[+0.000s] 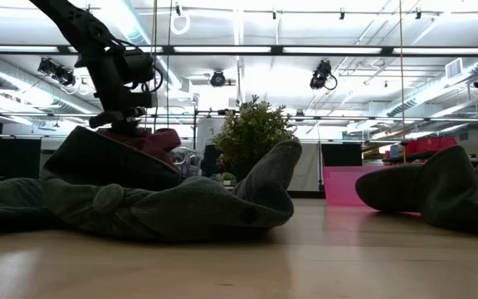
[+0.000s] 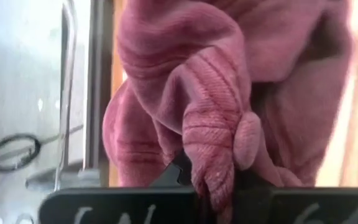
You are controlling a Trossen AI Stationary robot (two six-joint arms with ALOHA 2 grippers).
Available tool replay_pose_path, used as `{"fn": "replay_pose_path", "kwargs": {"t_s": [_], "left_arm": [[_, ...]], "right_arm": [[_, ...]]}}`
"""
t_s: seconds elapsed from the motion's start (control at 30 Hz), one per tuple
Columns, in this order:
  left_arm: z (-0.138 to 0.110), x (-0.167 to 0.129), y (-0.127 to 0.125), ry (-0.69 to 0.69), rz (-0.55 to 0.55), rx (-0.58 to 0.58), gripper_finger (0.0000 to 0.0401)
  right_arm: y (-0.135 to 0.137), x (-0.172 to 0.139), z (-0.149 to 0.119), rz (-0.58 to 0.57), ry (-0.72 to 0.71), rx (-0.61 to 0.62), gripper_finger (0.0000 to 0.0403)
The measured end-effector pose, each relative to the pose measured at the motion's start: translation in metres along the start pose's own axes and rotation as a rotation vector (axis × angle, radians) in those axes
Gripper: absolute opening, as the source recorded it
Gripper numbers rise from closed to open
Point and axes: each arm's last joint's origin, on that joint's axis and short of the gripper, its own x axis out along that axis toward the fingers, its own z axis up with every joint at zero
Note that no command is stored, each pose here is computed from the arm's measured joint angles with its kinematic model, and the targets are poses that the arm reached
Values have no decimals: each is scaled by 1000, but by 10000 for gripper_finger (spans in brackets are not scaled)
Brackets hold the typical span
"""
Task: Pick & Place hat
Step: Put the red cap into the transparent bin
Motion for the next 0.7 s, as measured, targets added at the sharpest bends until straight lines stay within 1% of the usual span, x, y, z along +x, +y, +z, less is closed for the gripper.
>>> {"fn": "replay_pose_path", "kwargs": {"t_s": [0.1, 0.2, 0.27, 0.37, 0.47, 0.6, 0.7], "left_arm": [[-2, 0, 2, 7, 12, -50, 10], [-1, 0, 3, 4, 26, -88, 35], [-1, 0, 3, 5, 29, -99, 60], [-1, 0, 3, 7, 35, -154, 106], [1, -3, 7, 22, 62, -214, 155], [7, -14, 15, 19, 85, -275, 212], [12, -24, 21, 17, 82, -295, 244]], "right_arm": [[0, 0, 0, 14, -2, 3, 253], [0, 0, 0, 15, -2, 3, 253], [0, 0, 0, 14, -2, 3, 253], [0, 0, 0, 14, -2, 1, 253], [0, 0, 0, 14, -2, 0, 253], [0, 0, 0, 14, -2, 0, 253], [0, 0, 0, 14, -2, 0, 253]]}}
